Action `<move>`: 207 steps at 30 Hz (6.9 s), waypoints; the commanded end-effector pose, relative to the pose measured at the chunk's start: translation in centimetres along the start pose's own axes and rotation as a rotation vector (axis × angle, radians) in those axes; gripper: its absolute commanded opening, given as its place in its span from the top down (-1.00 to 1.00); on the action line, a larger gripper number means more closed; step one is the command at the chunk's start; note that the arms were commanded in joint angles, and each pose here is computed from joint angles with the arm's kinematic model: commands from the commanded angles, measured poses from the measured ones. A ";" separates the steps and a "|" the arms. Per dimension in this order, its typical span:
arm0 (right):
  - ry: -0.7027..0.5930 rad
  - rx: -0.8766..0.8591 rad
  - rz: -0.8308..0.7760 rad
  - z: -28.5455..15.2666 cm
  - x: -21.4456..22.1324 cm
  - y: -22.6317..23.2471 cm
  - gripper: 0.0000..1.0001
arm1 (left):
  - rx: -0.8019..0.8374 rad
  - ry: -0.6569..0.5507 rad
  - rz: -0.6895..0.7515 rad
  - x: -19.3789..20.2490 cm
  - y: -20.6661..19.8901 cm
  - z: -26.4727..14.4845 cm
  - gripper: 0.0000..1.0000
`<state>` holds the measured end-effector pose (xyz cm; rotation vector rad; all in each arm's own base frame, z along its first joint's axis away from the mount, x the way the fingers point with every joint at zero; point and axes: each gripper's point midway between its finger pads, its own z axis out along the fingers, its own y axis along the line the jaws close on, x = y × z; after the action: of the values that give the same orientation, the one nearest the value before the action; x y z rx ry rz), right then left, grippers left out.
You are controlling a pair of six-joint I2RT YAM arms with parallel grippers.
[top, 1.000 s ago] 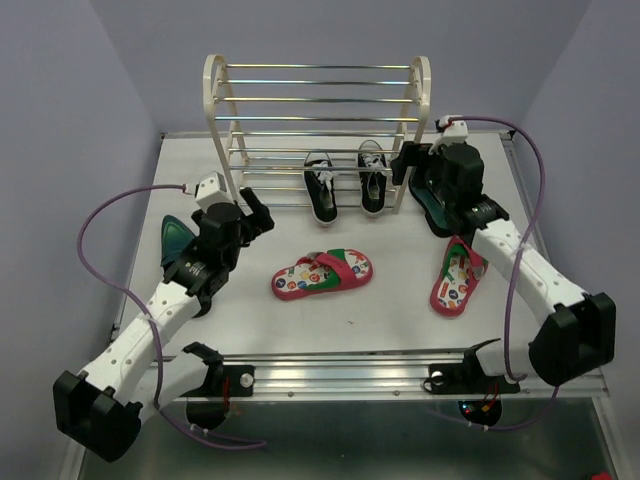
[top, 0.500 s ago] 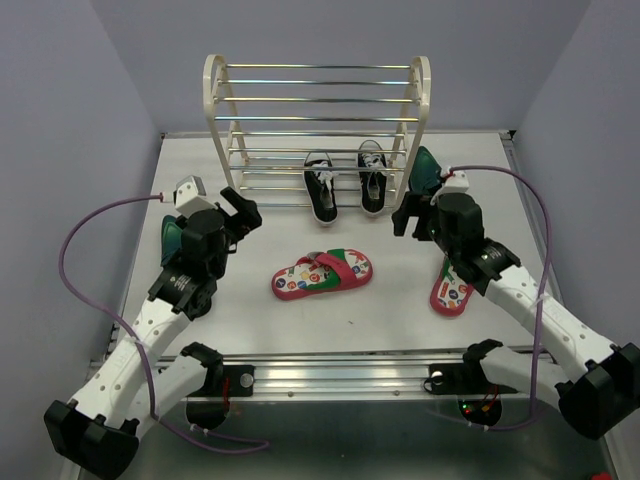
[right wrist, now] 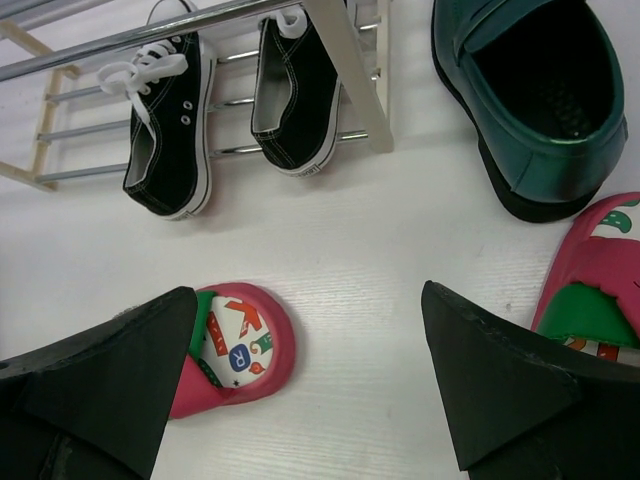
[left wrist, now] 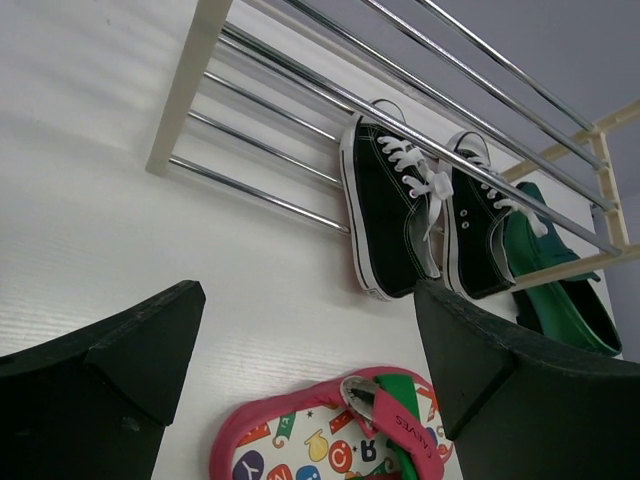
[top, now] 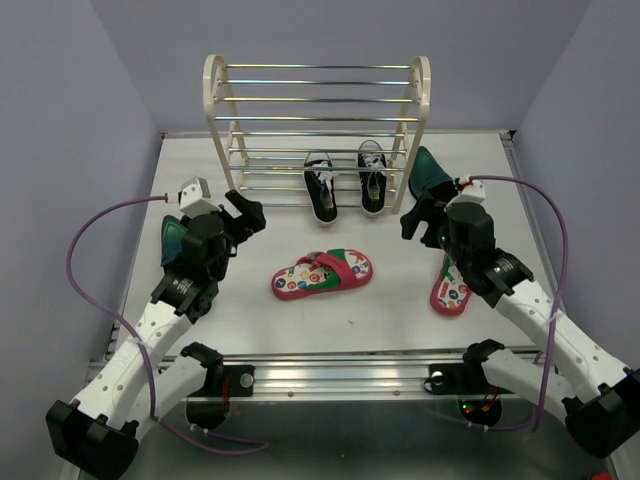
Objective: Place and organize the shoes onto the shoe shelf
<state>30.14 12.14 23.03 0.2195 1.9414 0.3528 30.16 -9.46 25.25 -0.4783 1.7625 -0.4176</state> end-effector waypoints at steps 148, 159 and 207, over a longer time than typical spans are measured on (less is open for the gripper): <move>-0.346 0.008 -0.156 2.3 -12.6 3.9 -0.84 | 0.444 0.365 0.424 18.9 -8.3 -7.8 1.00; -0.422 0.068 -0.214 7.5 -15.2 4.6 -0.69 | 0.402 0.177 0.293 11.3 -11.2 -7.7 1.00; -0.422 -0.050 -0.157 11.2 -12.6 5.3 0.37 | 0.111 -0.168 0.258 -2.2 -18.5 13.2 1.00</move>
<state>46.02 13.85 29.15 0.0857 1.6076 0.1293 43.16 -24.06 25.73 -0.0747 1.8347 -0.1923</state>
